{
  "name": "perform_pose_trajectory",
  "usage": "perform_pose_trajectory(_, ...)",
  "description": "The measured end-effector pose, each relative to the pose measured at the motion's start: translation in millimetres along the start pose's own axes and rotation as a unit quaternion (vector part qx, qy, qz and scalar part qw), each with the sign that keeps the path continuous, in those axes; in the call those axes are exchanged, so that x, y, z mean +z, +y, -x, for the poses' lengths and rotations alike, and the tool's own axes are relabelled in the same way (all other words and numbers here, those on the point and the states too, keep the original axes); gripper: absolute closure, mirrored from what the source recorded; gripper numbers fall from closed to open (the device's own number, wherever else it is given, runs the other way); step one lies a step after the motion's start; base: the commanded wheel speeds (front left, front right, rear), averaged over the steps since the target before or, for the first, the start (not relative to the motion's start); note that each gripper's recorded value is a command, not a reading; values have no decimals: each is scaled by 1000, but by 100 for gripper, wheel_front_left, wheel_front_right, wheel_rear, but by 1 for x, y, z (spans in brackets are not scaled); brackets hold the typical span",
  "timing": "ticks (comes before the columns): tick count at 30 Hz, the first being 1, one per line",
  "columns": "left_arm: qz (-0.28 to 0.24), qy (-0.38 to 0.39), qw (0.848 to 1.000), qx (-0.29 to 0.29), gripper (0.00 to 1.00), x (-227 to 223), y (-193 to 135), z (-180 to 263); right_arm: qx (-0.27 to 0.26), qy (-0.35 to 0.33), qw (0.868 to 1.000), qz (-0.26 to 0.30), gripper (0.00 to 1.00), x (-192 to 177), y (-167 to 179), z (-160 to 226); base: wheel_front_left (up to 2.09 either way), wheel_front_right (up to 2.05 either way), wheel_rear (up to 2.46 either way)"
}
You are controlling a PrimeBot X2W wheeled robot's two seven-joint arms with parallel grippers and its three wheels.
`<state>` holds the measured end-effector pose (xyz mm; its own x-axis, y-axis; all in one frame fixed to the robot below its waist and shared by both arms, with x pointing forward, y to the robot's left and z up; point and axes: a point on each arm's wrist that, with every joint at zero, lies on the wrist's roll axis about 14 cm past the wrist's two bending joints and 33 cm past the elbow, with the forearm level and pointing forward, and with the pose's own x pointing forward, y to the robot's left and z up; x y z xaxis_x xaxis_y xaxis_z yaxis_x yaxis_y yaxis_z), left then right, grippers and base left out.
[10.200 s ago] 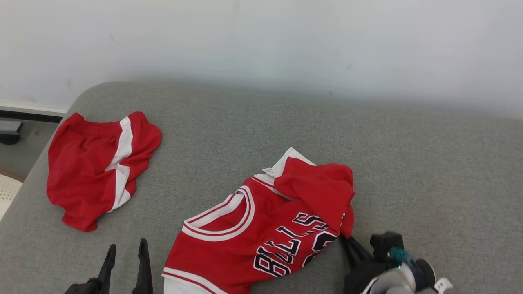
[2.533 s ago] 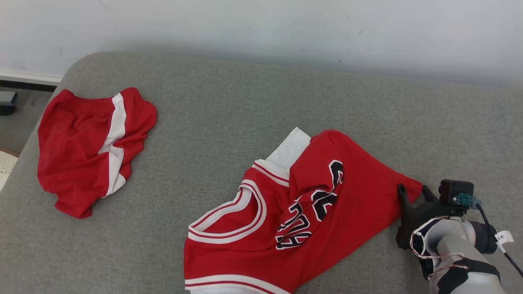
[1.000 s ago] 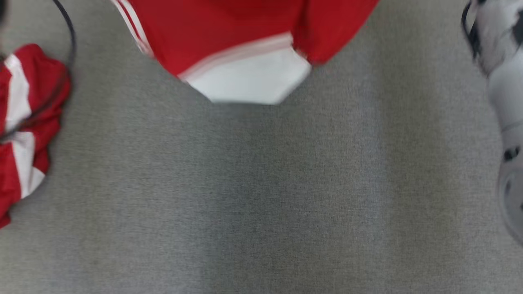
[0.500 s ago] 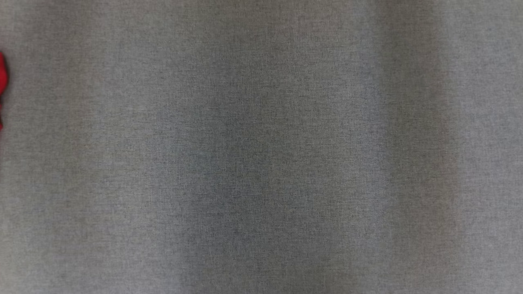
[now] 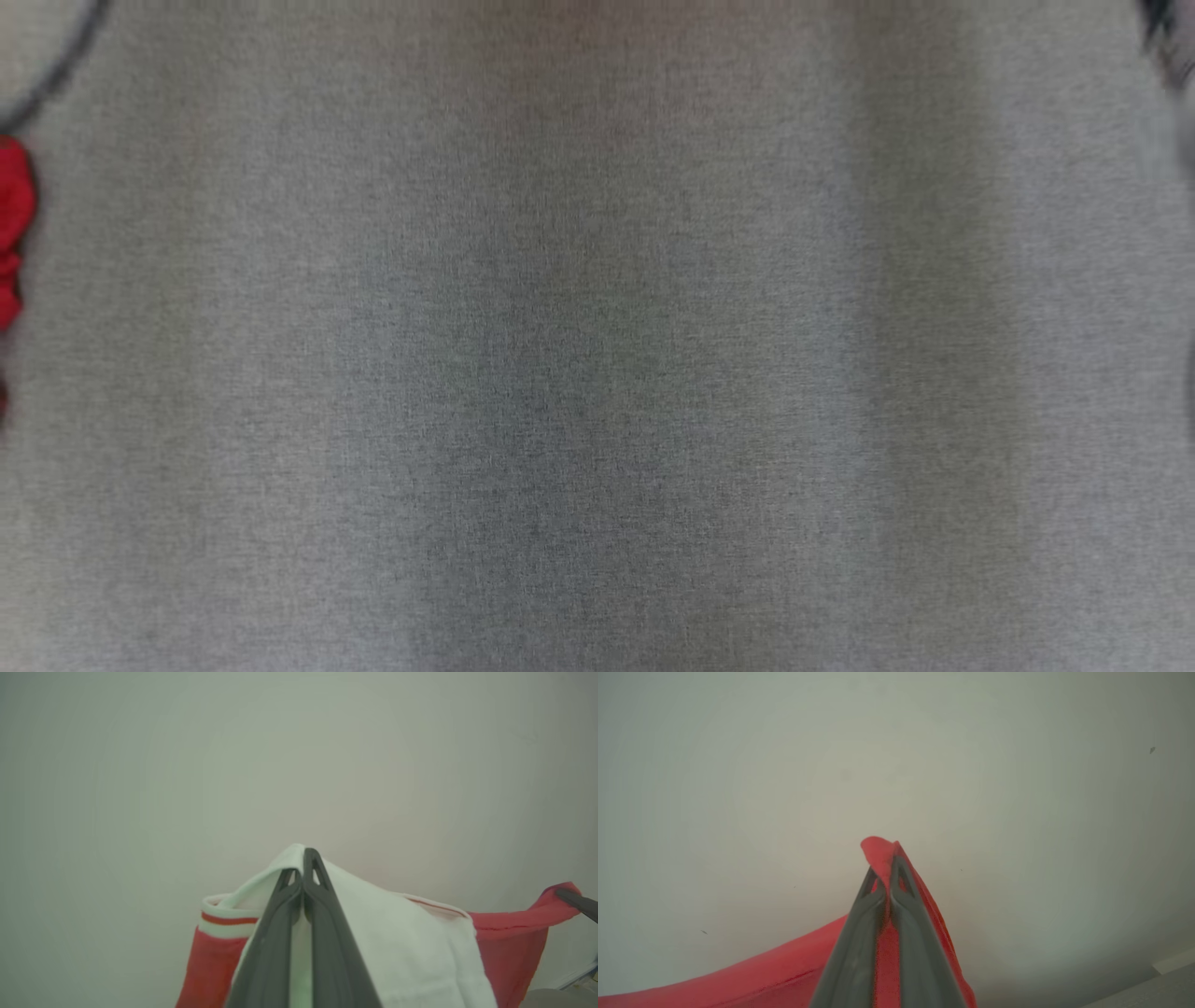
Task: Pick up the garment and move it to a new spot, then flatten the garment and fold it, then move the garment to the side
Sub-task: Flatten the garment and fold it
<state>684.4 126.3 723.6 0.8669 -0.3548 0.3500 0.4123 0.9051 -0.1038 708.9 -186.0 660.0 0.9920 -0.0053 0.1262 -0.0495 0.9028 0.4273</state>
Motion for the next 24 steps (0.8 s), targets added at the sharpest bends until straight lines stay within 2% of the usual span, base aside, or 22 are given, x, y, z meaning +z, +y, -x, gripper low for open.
perform_pose_trajectory(5, 33, 3, 999, 9, 100, -25, 2, 39, -23, 20, 999, -13, 100, -25, -19, 28, 0, 0, 0)
perform_pose_trajectory(10, 64, 23, 997, 31, 100, -47, 1, 91, -32, 45, 998, 0, 100, -50, -37, 66, 0, 0, 0)
perform_pose_trajectory(15, 93, 53, 992, 68, 100, -69, -8, 154, -48, 76, 996, -12, 100, -84, -65, 120, 0, 0, 0)
perform_pose_trajectory(24, 155, 121, 971, 138, 100, -109, -36, 269, -99, 128, 983, -86, 100, -138, -110, 238, 0, 0, 0)
